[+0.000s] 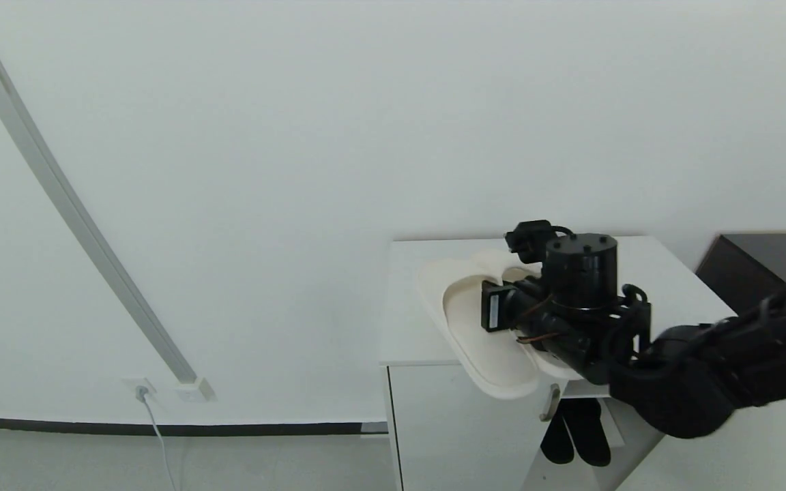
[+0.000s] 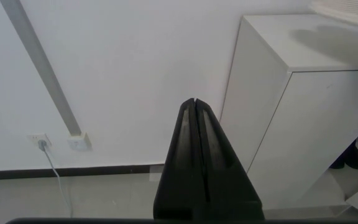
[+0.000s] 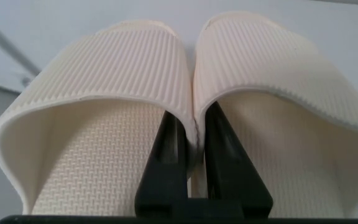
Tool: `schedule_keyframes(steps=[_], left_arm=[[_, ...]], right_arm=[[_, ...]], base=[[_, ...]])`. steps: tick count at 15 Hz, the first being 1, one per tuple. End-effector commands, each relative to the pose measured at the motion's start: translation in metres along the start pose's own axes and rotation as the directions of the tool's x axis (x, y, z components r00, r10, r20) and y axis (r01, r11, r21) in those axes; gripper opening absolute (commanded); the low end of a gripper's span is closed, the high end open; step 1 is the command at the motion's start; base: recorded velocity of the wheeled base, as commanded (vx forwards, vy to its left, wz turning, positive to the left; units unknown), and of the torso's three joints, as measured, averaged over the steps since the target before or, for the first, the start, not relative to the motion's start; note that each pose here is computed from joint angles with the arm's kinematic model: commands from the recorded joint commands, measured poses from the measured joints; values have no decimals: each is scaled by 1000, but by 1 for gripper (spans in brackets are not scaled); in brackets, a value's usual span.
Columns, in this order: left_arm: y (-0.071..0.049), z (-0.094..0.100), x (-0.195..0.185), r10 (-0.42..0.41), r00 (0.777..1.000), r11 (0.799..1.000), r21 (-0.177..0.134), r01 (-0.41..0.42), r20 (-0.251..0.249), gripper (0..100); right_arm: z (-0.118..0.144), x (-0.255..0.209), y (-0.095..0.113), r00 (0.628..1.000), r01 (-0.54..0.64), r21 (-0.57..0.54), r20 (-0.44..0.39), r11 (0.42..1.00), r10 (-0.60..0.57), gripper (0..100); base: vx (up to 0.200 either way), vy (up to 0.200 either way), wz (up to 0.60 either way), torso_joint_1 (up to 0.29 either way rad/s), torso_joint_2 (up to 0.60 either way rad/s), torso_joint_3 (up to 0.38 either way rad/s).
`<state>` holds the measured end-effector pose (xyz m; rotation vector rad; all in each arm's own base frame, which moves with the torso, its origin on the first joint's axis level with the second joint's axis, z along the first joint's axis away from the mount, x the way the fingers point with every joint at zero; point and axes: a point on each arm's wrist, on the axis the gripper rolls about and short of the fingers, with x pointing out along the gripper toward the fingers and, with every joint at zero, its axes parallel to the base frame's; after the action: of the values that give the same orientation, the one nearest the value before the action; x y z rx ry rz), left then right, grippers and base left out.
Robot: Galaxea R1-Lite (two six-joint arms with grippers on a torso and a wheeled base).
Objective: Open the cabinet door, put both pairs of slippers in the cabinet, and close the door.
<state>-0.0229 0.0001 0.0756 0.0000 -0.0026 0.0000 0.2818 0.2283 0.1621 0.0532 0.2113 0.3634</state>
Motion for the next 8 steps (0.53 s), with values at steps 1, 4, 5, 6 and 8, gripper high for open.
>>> schedule_keyframes(steps=[1,4,5,6,8], left_arm=[[0,0,0,0,1000,1000,0,0,-1,0],[0,0,0,0,1000,1000,0,0,-1,0],[0,0,0,0,1000,1000,0,0,-1,0],[0,0,0,2,1000,1000,-2,-2,-1,0],[0,0,0,2,1000,1000,-3,-2,-1,0]], right_arm=[[21,-73,-10,987,-149,8,54,989,148,0],[20,-101,-16,968,-248,0,39,969,248,0],[16,-103,-13,966,-259,-4,23,966,259,0],[13,-104,-10,963,-269,-8,8,963,269,0],[10,-103,-6,960,-280,-11,-3,960,280,0]], base=[[0,0,0,0,0,0],[0,0,0,0,0,0],[0,0,0,0,0,0],[0,0,0,0,0,0],[0,0,0,0,0,0]])
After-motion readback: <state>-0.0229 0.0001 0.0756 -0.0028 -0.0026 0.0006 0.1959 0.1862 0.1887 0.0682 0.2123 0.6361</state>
